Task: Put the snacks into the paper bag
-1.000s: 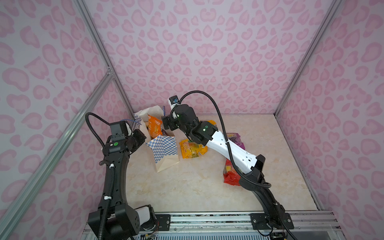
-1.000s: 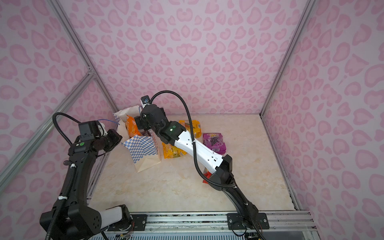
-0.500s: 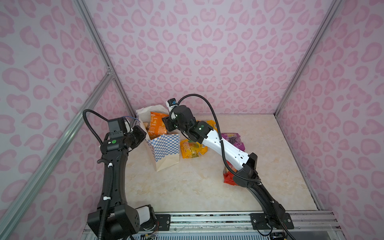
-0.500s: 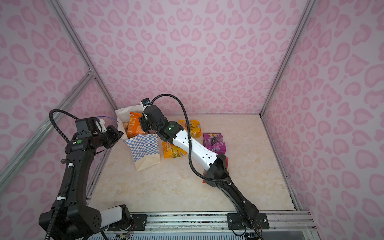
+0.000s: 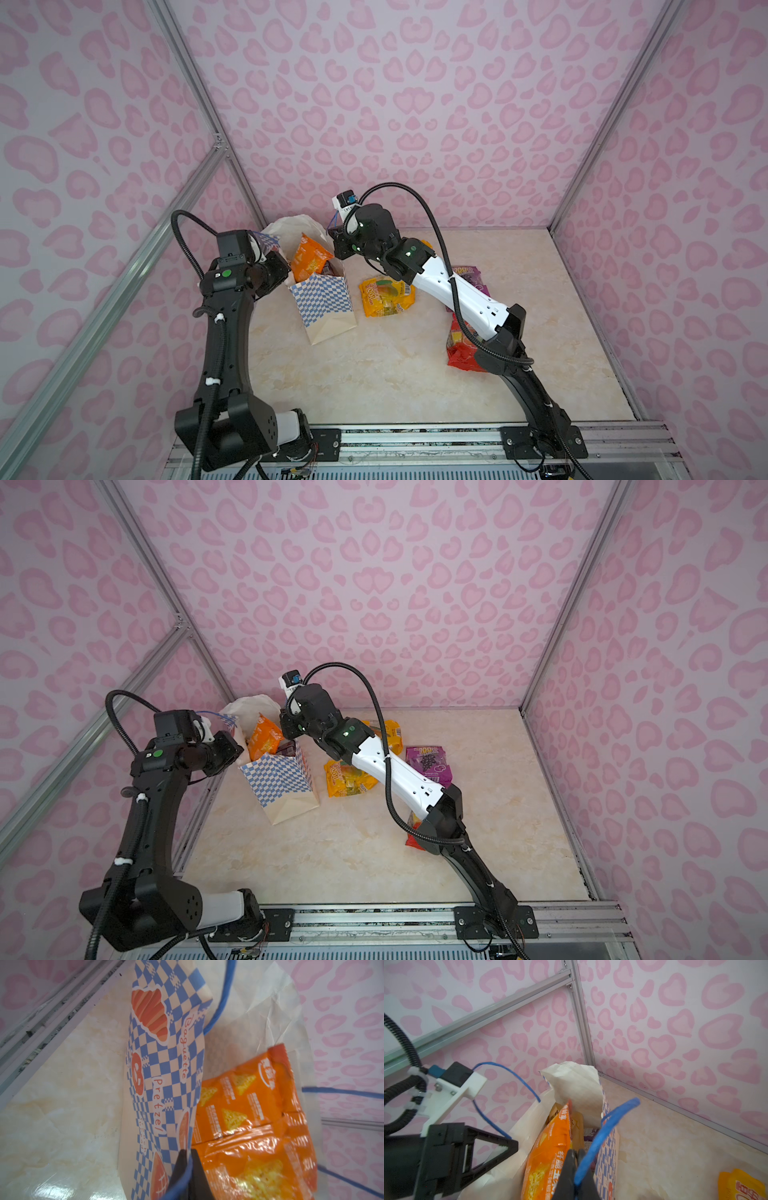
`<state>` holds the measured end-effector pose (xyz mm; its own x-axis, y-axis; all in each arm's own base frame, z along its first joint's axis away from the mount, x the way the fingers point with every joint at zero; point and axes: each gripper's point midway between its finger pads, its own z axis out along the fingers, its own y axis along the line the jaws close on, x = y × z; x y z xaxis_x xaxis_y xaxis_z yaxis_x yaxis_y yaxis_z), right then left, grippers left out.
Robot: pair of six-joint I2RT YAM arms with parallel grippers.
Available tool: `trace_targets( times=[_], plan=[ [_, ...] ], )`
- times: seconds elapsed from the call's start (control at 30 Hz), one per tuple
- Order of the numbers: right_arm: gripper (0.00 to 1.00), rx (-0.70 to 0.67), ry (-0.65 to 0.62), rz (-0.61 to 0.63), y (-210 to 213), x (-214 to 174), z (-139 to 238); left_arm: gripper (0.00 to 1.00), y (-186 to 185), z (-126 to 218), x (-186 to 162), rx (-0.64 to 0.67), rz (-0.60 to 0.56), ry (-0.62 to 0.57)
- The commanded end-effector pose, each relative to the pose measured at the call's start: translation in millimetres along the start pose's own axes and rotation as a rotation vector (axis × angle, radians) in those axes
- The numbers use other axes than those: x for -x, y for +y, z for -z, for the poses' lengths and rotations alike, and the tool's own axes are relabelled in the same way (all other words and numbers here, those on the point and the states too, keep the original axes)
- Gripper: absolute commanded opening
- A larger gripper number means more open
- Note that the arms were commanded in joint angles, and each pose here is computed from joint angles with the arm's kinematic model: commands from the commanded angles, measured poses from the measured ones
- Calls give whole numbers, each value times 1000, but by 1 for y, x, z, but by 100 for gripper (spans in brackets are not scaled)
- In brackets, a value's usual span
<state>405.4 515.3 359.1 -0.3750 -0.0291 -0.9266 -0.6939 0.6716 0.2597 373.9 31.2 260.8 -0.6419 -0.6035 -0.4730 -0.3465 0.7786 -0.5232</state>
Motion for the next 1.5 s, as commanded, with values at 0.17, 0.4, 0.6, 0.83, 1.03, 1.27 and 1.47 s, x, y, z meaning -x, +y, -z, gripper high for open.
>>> trace_targets(
  times=[0.17, 0.4, 0.6, 0.83, 1.03, 1.27, 1.47],
  plan=[
    [0, -127, -104, -46, -33, 23, 57, 5, -41, -26, -46, -71, -130, 180],
    [0, -234, -147, -75, -64, 26, 134, 5, -109, -37, -80, -187, -229, 251],
    [0, -335, -160, -116, -95, 12, 183, 4, -155, -58, -114, -268, -295, 347],
    [0, -289, -132, -93, -69, 4, 186, 4, -102, -21, -67, 4, -341, 151],
    [0, -311, -139, -59, -58, 0, 176, 15, -47, 8, -63, 80, -307, 63],
    [0, -272, -89, -107, -58, -21, 145, 4, -24, -11, -81, 98, -239, 135],
    [0, -186, -98, -135, -54, -14, 130, 5, -23, 26, -49, 106, -192, -38]
  ],
)
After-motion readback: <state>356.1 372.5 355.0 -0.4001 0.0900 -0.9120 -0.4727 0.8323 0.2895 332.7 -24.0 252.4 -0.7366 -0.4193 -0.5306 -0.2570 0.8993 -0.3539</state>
